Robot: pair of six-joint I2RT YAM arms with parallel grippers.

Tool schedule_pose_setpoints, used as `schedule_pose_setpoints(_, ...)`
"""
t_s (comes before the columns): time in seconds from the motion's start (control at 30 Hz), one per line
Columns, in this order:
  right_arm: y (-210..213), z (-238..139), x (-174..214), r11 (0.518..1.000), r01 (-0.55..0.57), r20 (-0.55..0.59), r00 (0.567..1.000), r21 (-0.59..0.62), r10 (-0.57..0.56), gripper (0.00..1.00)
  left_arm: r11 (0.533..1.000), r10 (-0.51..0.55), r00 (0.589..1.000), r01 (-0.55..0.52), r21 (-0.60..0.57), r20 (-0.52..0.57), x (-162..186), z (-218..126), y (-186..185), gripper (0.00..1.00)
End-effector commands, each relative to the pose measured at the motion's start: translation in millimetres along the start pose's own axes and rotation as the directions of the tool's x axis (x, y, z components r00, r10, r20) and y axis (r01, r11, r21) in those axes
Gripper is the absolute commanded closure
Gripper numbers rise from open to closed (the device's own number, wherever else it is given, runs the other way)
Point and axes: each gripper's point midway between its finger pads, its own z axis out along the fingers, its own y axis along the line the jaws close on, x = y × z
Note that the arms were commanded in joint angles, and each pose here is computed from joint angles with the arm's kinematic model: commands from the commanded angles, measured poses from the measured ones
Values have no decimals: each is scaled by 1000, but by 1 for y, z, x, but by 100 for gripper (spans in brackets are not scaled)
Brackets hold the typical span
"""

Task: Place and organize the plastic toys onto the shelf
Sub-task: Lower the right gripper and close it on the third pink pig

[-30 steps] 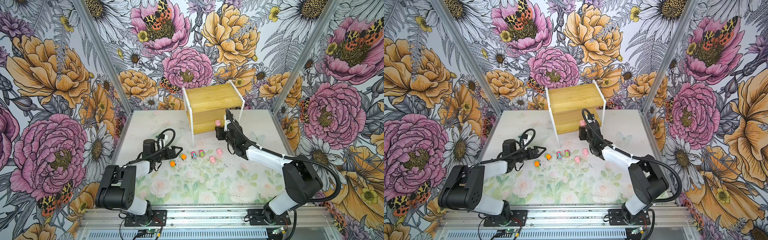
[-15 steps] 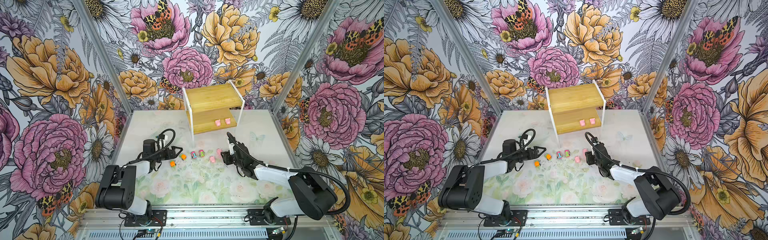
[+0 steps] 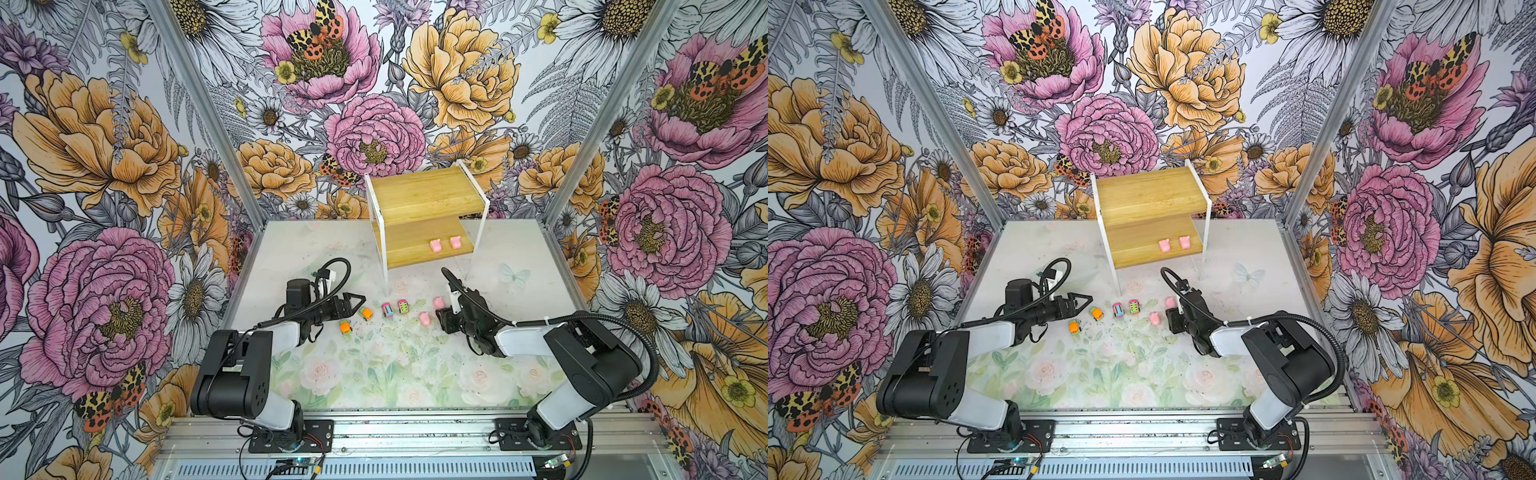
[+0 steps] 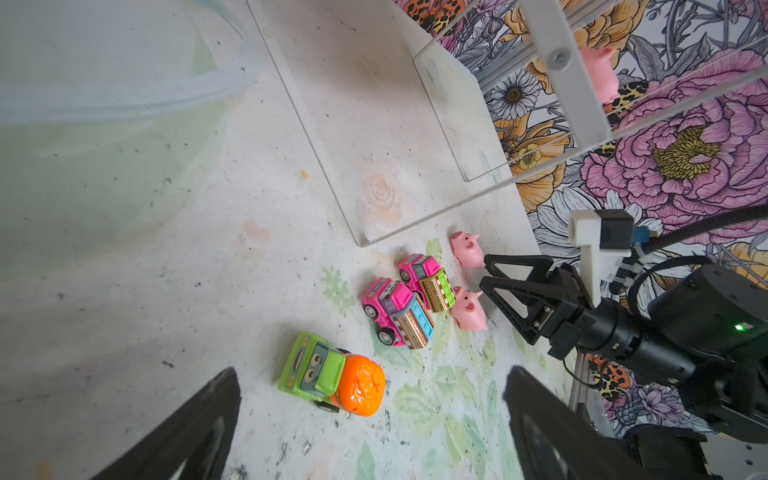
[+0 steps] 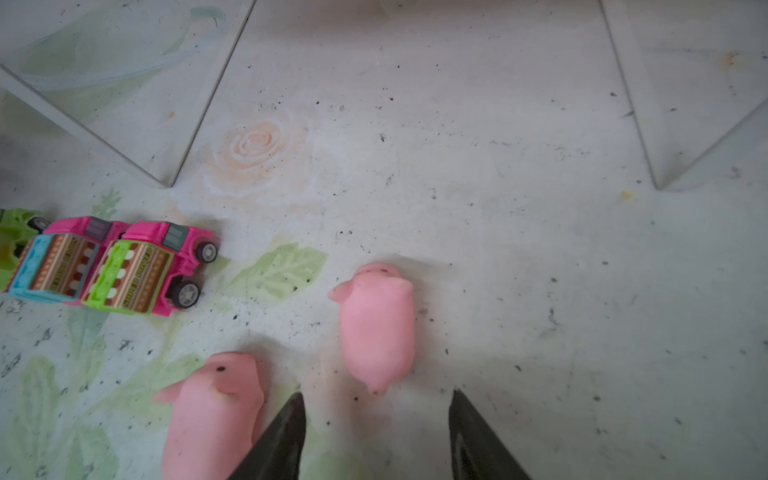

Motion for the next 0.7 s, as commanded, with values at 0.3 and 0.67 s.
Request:
schedule_pose_setpoints(0.3, 5, 16, -20, 999, 35, 50, 998, -17, -34, 44, 997, 21, 1000, -20, 70, -16, 1, 3, -7, 1)
schedule_pose_setpoints(0.67, 4, 24, -17, 999, 33, 37, 999, -20, -32, 48, 997, 9, 1000, -7, 74, -25, 2, 5, -6, 1)
